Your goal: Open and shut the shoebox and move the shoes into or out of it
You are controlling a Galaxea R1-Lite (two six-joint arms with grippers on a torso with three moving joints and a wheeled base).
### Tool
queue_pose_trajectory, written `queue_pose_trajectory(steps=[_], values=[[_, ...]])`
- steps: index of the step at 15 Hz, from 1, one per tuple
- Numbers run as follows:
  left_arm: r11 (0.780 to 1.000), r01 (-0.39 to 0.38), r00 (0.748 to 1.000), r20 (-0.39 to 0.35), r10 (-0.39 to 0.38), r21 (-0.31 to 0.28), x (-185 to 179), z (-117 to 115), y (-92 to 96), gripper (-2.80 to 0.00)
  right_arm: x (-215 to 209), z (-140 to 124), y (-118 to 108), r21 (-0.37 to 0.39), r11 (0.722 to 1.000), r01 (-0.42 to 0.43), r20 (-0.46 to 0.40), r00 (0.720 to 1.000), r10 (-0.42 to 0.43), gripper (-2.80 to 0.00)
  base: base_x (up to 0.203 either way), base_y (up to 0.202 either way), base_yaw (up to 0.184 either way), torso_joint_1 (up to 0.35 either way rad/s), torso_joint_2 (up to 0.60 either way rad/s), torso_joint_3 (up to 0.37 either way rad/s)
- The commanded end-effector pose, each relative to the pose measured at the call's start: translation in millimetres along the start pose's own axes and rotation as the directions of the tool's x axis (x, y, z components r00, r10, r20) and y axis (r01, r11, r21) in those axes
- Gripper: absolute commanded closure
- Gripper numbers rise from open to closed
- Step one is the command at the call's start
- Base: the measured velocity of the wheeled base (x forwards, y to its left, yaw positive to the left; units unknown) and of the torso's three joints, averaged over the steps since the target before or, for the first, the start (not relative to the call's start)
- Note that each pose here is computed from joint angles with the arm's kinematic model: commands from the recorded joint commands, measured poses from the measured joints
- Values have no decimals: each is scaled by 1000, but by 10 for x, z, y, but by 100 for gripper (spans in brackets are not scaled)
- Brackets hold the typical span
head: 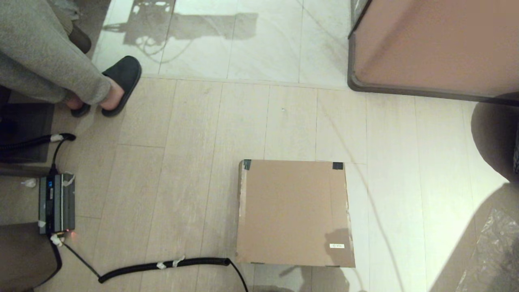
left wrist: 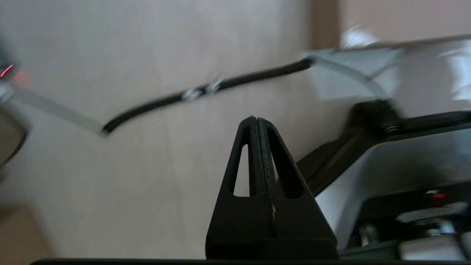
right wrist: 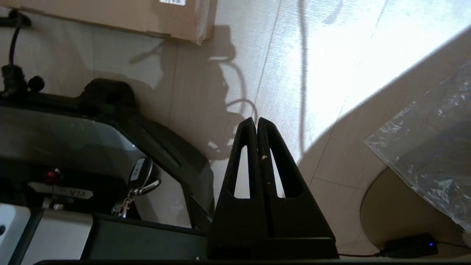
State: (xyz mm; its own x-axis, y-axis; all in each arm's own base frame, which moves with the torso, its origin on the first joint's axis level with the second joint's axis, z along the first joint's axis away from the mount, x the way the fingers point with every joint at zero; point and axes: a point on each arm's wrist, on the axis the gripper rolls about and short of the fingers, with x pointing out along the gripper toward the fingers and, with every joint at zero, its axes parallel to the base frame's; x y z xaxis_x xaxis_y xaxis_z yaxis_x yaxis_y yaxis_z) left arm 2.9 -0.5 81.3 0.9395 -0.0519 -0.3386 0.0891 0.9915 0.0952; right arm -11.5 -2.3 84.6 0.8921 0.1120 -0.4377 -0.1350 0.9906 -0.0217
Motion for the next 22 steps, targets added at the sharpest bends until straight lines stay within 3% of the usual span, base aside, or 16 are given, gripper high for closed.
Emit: queue_pose_trajectory(steps=[1,3,5,7,10,13,18,22], values=[[997,-78,997,17,79,-19,-49,-38,-7,0,-2,-11,2,15,1000,23,-4,1000,-23,0,0,0,0,0,0,0],[996,-90,996,15,90,-19,-53,-46,-10,0,-2,-11,3,44,998,43,-2,999,-43,0,0,0,0,0,0,0],[995,-91,996,17,92,-28,-54,-47,-10,0,-15,-17,20,79,986,147,8,989,-148,0,0,0,0,0,0,0],[997,-71,996,44,72,-20,-72,-51,-13,0,-32,-31,30,64,984,165,34,985,-167,0,0,0,0,0,0,0],[999,-46,974,221,45,-2,-194,-115,-29,0,-149,-132,58,25,994,110,223,968,-113,0,0,0,0,0,0,0],[998,-63,940,334,67,-23,-223,-141,-26,0,-153,-162,53,17,993,118,280,953,-118,0,0,0,0,0,0,0],[997,-61,939,335,76,-53,-224,-139,-24,0,-129,-156,49,19,992,126,309,943,-125,0,0,0,0,0,0,0],[996,-58,940,334,77,-67,-224,-141,-23,0,-69,-127,40,16,991,133,417,900,-127,0,0,0,0,0,0,0]])
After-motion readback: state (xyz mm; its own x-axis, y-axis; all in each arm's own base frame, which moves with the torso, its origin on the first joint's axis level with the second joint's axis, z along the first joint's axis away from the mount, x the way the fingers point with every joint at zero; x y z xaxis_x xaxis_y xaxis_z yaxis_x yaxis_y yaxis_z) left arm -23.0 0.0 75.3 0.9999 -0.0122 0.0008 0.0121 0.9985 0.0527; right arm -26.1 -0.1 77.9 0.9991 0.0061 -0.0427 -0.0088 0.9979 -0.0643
